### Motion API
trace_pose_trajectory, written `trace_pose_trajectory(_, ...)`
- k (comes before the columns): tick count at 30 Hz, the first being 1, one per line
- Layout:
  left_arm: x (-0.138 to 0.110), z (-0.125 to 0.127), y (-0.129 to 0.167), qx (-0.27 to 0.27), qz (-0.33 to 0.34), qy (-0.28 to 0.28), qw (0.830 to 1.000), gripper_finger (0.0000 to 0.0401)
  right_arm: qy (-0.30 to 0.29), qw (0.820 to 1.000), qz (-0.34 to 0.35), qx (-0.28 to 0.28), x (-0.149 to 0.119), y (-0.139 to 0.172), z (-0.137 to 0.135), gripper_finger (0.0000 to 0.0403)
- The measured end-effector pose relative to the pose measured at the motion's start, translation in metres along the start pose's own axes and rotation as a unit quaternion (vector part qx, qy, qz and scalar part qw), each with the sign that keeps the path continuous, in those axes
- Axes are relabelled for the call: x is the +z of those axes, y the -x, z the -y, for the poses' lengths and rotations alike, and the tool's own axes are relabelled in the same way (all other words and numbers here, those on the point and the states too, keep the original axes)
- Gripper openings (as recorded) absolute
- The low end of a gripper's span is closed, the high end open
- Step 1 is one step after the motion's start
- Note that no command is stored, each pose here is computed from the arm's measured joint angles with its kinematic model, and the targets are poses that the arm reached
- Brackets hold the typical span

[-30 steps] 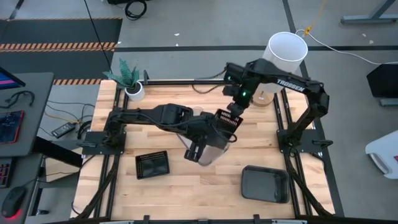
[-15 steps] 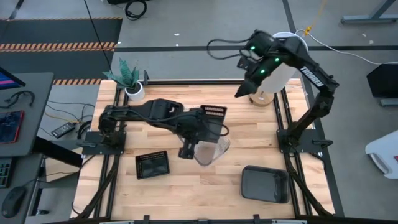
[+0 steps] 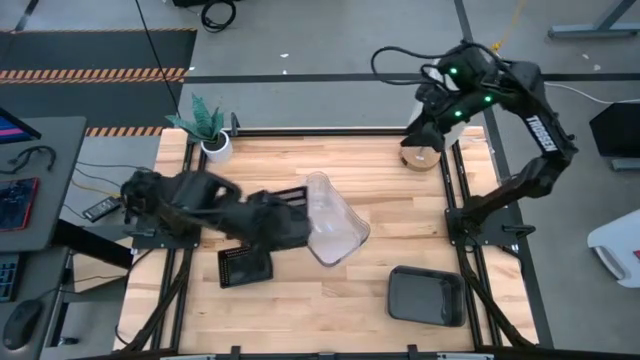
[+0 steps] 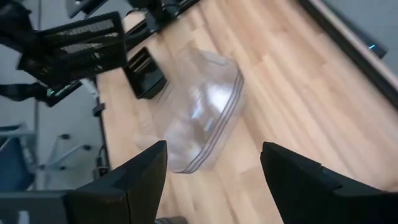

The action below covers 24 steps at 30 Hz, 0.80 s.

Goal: Stack baskets by color
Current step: Stack the right black bin on top of the left black bin

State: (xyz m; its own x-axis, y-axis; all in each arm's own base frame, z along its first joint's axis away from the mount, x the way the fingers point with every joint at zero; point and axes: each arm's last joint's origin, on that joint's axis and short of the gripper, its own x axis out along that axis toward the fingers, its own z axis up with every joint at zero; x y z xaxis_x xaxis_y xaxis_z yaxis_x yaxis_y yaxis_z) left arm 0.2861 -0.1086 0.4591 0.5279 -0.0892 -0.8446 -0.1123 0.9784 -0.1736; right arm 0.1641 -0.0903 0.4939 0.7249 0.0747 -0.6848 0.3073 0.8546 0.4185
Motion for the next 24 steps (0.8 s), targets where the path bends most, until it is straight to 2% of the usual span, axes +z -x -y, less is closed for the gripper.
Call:
trace_pose_trajectory(3, -0.009, 0.013, 0.005, 0.001, 0.009, 0.041, 0.999, 0.0004, 0.010, 1.000, 0.016, -0.020, -0.004, 0.008, -0.001, 0.0263)
trace_pose_trajectory(6, -0.015, 0.023, 0.007, 0.003, 0.015, 0.108, 0.994, 0.0004, 0.016, 0.999, 0.024, -0.030, -0.005, 0.013, 0.002, 0.0263)
trace_pose_trajectory(10, -0.027, 0.036, -0.002, 0.031, 0.020, 0.223, 0.974, 0.0005, 0.031, 0.998, 0.036, -0.047, -0.006, 0.019, 0.008, 0.0263)
trace_pose_trajectory(14, -0.042, 0.044, -0.030, 0.075, -0.011, 0.343, 0.936, 0.0005, 0.028, 0.996, 0.056, -0.069, -0.007, 0.021, 0.016, 0.0263)
trace_pose_trajectory(17, -0.056, 0.045, -0.059, 0.126, -0.045, 0.403, 0.905, 0.0005, 0.028, 0.995, 0.062, -0.071, -0.009, 0.017, 0.022, 0.0263)
trace_pose_trajectory(20, -0.070, 0.041, -0.080, 0.170, -0.070, 0.458, 0.870, 0.0006, 0.042, 0.995, 0.063, -0.058, -0.011, 0.009, 0.028, 0.0263)
trace_pose_trajectory(22, -0.078, 0.038, -0.092, 0.196, -0.072, 0.499, 0.841, 0.0006, 0.051, 0.996, 0.062, -0.040, -0.011, 0.001, 0.031, 0.0263)
trace_pose_trajectory(24, -0.083, 0.036, -0.103, 0.214, -0.068, 0.526, 0.820, 0.0006, 0.060, 0.996, 0.056, -0.021, -0.013, -0.006, 0.035, 0.0263)
